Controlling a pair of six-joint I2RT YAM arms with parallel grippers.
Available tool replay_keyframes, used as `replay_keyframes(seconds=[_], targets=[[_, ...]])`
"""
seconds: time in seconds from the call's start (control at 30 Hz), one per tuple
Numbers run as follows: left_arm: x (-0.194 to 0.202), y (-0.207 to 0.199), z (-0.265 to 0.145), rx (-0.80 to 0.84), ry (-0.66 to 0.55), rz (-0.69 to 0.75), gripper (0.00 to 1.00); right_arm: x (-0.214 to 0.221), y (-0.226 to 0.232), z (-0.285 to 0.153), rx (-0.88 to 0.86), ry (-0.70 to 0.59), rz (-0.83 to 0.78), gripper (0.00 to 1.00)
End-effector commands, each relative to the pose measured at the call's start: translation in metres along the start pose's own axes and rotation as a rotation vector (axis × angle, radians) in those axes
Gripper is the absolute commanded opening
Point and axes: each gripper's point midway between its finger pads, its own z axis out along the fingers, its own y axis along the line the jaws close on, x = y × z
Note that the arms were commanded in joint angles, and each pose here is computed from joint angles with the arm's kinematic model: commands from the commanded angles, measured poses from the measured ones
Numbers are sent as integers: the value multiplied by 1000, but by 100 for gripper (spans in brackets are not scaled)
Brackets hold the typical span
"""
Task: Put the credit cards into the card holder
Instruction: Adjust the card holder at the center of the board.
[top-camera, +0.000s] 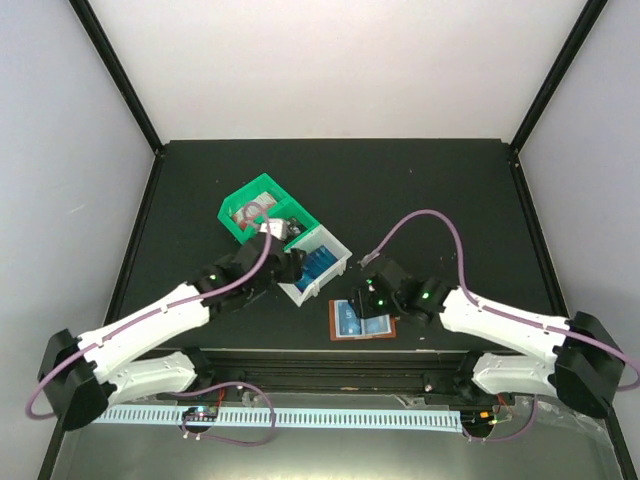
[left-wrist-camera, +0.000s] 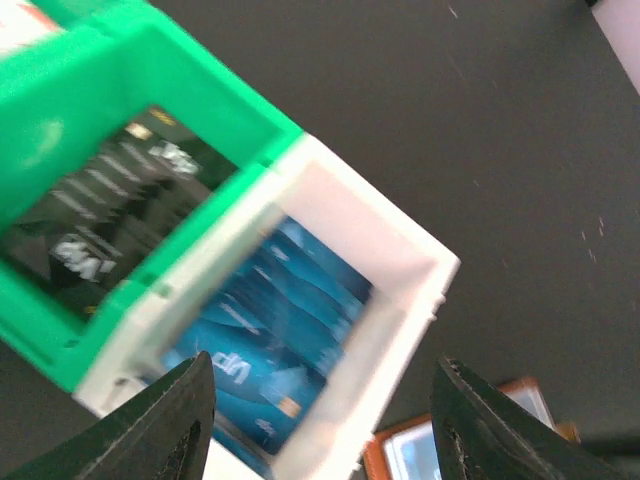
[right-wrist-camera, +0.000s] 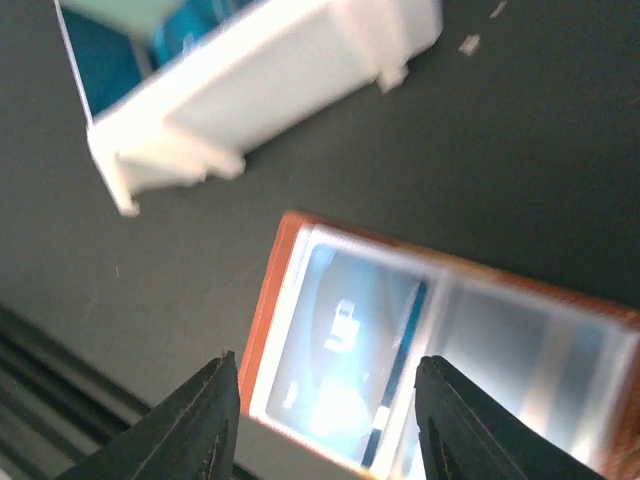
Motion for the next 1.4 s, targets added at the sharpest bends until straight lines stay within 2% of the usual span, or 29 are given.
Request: replay_keyframes(seconds=[0.0, 0.2, 0.5, 0.6, 0.77, 1.1, 1.23, 1.37], targets=[[-2, 33, -9, -25, -5, -71, 62, 32, 14, 9, 39, 100, -95, 51], [5, 57, -13, -9, 8, -170, 68, 84, -8, 23, 290, 218, -107, 60], [13, 67, -20, 6, 21, -179, 69, 122, -4, 31, 347, 289, -75, 64], [14, 70, -23, 7, 15, -182, 69, 117, -5, 37, 375, 259, -61, 63], [16, 73, -27, 3, 14, -192, 70, 107, -8, 50, 423, 218, -31, 54], [15, 80, -27, -27, 2, -208, 71, 83, -20, 63, 427, 133, -10, 52], [7, 88, -30, -71, -11, -209, 73, 69, -5, 53, 350, 93, -46, 52], [-7, 99, -33, -134, -26, -208, 77, 47, 23, 22, 188, 39, -103, 54]])
